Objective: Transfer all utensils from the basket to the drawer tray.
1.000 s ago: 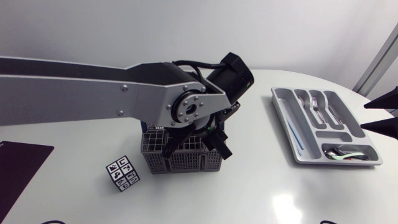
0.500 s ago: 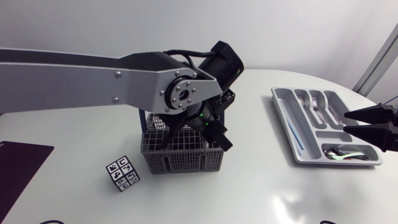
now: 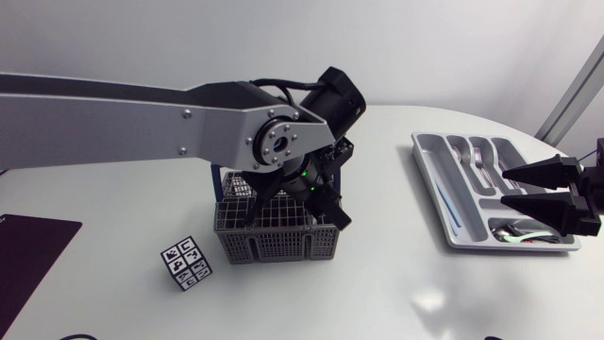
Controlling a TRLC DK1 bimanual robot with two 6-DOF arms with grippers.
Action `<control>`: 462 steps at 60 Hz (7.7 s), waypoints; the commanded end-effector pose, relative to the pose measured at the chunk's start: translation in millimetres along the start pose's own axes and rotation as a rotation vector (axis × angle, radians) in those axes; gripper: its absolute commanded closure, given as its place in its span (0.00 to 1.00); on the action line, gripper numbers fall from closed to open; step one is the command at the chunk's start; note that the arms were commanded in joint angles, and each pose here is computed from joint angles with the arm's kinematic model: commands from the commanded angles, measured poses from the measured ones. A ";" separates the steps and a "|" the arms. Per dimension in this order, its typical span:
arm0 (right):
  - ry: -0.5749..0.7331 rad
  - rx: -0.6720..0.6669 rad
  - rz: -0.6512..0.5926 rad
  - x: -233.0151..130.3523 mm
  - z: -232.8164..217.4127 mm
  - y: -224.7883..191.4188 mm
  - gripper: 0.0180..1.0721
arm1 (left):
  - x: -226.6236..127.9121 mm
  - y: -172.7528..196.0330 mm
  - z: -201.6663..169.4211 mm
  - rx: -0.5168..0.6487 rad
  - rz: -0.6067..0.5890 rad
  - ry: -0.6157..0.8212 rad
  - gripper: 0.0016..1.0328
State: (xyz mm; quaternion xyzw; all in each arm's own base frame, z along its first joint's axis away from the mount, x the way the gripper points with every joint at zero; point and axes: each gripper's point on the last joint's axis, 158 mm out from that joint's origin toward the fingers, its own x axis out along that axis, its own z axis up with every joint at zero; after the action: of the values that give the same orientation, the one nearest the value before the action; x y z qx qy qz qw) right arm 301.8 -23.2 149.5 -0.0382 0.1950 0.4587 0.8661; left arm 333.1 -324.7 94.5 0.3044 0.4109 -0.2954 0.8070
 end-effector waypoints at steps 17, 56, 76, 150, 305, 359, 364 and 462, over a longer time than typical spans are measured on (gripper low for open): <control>0.101 0.014 -0.184 44.2 -5.0 -11.9 0.04 | 12.7 -3.7 -4.5 -0.009 -0.009 0.034 0.74; 0.231 0.029 -0.169 117.8 -10.0 31.0 0.04 | 6.6 -7.2 -9.6 0.008 -0.014 0.033 0.97; 0.213 0.062 -0.143 125.8 0.5 49.7 0.04 | -28.3 -4.0 6.9 0.087 0.074 -0.040 0.97; 0.250 -0.196 -0.245 149.3 41.1 110.5 0.04 | -124.8 17.8 28.9 0.204 0.253 -0.211 0.97; 0.312 -0.262 -0.005 138.6 28.9 153.9 0.95 | -175.5 65.5 68.2 -0.277 -0.145 -0.368 0.08; 0.698 -0.284 -0.074 -52.1 -110.2 -87.7 0.95 | -155.8 132.2 -25.4 -0.335 0.012 -0.254 0.06; 0.750 -0.292 -0.055 -61.2 -128.3 -104.5 0.94 | -151.4 131.2 -32.7 -0.336 0.013 -0.238 0.06; 0.586 -0.357 -0.035 105.0 -36.3 72.8 0.12 | -91.3 137.4 -169.7 -0.292 0.074 -0.025 0.06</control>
State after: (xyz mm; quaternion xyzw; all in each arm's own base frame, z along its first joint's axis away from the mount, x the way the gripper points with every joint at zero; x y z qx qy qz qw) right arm 292.3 72.7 91.6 -0.3654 0.3299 0.4419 0.7499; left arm 313.1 -95.0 138.2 0.1828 0.4206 -0.2007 0.8657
